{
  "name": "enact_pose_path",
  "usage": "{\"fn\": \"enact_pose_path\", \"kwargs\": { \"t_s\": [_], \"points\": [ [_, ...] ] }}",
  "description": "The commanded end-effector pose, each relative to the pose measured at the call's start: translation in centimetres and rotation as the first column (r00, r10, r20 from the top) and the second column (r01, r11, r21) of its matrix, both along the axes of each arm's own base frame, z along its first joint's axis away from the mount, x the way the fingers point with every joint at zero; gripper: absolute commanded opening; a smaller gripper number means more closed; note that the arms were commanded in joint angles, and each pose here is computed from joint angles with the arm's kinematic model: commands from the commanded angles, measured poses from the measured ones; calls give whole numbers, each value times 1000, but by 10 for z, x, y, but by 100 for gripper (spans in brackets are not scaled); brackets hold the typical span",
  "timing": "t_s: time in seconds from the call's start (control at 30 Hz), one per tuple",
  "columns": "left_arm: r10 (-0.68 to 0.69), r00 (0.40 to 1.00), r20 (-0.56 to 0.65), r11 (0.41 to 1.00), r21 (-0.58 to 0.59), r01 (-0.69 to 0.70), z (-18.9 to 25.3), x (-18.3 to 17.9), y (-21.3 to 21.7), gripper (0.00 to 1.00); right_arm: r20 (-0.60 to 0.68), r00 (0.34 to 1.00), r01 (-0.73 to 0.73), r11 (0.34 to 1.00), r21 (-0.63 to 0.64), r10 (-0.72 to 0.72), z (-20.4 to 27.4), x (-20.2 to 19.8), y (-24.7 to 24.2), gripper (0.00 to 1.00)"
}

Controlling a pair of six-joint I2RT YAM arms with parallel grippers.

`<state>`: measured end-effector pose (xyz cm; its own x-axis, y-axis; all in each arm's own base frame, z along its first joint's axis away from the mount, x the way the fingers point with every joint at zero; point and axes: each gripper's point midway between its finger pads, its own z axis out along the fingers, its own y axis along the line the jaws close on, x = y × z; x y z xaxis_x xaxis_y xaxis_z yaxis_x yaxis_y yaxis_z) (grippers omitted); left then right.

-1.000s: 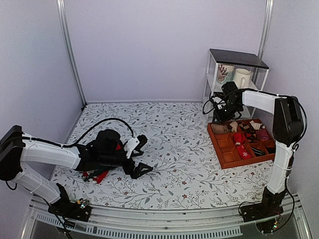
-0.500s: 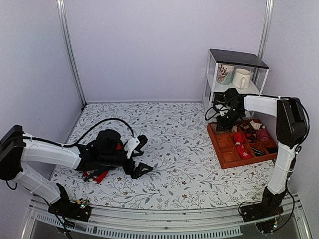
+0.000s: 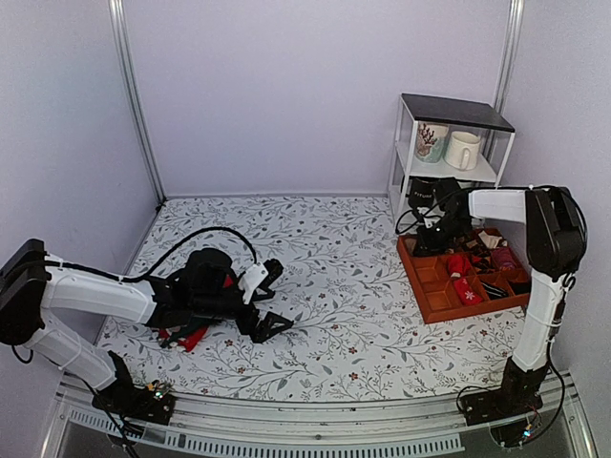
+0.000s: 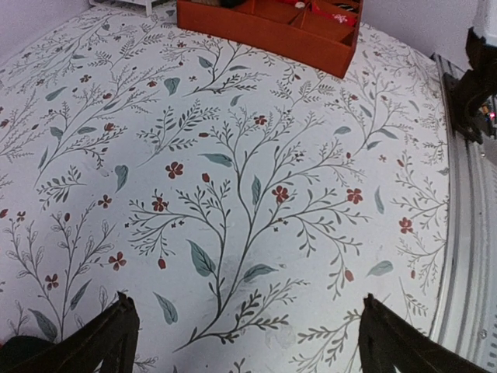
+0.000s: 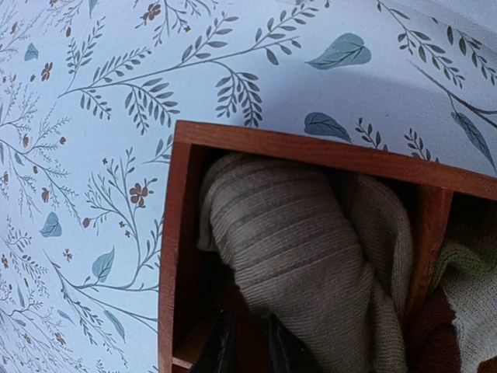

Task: Roll the socks
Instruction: Adjust the pair of socks at the center of the board.

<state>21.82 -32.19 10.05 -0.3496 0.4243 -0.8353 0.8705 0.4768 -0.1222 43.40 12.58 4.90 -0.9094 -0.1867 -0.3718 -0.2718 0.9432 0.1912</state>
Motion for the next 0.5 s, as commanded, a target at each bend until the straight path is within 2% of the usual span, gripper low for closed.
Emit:
{"fn": "enact_pose_path", "kwargs": {
  "t_s": [0.0,0.17,0.33,0.4,0.47],
  "points": [
    [16,1000,-8,1000,-1,-16,2,8,-1,99,-2,1000,-5,998,65,5,9,-9,6,17],
    [13,1000,-4,1000,-5,-13,4,10,-4,99,155,987,-65,984,167,39,85,-2,21,26],
    [28,1000,9,1000,-5,-28,6,14,-4,99,280,959,-103,972,209,42,149,-6,25,43],
    [39,999,13,999,-7,-39,8,17,-4,99,311,950,-109,971,213,39,162,-11,24,58],
    [55,998,18,998,-10,-55,10,20,-2,100,336,941,-123,967,221,42,167,-17,25,96]
  ]
}}
